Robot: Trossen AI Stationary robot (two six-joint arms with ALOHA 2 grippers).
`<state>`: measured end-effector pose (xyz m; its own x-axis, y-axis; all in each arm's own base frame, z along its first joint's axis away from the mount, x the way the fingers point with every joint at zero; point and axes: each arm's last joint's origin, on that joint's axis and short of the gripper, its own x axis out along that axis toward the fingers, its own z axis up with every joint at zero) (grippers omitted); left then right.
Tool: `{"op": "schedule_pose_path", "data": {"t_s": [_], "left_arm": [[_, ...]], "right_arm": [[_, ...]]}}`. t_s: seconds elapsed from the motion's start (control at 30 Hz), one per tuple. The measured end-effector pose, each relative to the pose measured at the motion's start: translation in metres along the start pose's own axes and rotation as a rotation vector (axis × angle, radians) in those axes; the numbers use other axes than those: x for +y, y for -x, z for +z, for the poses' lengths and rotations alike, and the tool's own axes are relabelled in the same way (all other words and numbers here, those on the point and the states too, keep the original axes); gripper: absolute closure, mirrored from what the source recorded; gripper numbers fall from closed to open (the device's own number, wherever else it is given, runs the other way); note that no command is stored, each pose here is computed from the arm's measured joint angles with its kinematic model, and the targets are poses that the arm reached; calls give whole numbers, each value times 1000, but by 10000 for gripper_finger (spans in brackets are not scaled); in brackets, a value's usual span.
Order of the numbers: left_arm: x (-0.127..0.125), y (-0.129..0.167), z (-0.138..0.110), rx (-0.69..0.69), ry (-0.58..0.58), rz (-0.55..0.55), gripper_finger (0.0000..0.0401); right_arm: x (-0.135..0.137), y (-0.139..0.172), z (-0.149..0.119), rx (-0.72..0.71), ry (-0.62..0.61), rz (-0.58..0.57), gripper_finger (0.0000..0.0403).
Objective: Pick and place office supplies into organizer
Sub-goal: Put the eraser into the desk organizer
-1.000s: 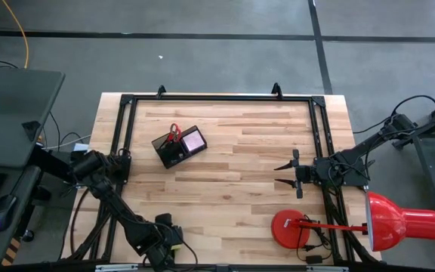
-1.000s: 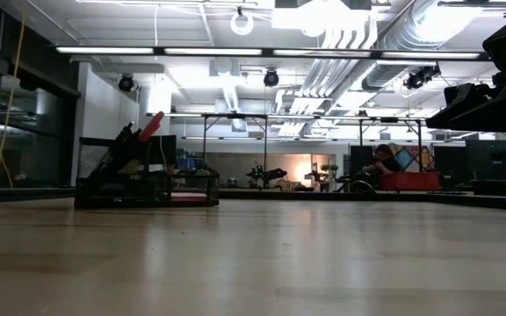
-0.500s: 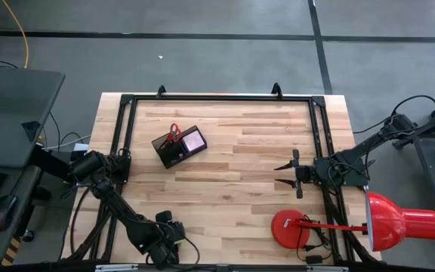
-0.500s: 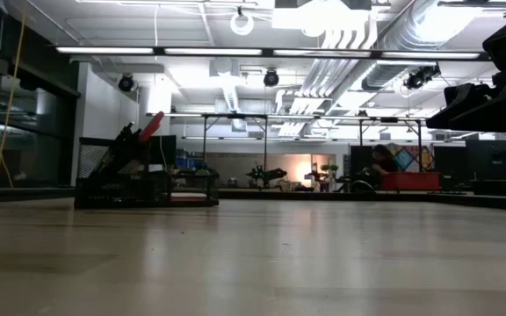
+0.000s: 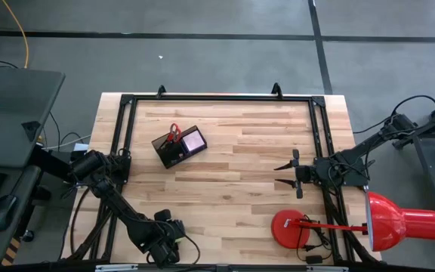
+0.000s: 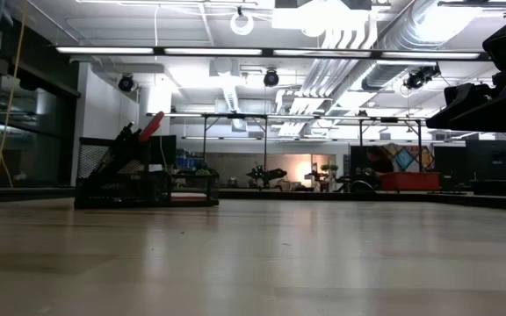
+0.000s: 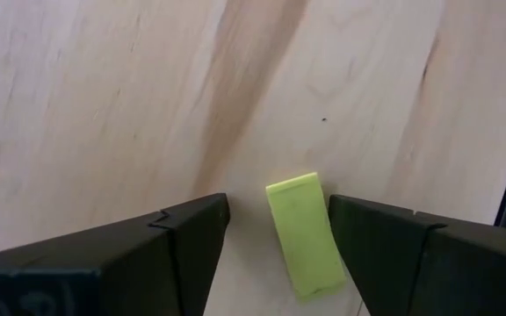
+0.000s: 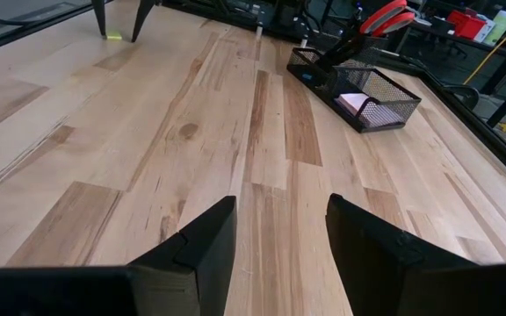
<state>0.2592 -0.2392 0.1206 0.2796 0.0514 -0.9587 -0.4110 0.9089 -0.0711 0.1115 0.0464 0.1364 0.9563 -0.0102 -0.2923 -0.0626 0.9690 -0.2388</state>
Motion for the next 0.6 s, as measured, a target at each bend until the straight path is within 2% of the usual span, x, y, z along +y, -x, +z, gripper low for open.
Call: {"op": "schedule_pose_path", "data": {"t_s": [0.1, 0.27, 0.4, 0.6], "left_arm": [[0, 0, 0, -9, -40, 1, 204], [-2, 1, 1, -27, -41, 12, 210], [-6, 6, 4, -36, -53, 11, 237], [-1, 9, 10, 5, -51, 74, 276]], "right_arm": [[0, 0, 0, -1, 0, 0, 233], [0, 0, 0, 0, 0, 0, 233], [0, 0, 0, 0, 0, 0, 233], [0, 0, 0, 0, 0, 0, 233]]}}
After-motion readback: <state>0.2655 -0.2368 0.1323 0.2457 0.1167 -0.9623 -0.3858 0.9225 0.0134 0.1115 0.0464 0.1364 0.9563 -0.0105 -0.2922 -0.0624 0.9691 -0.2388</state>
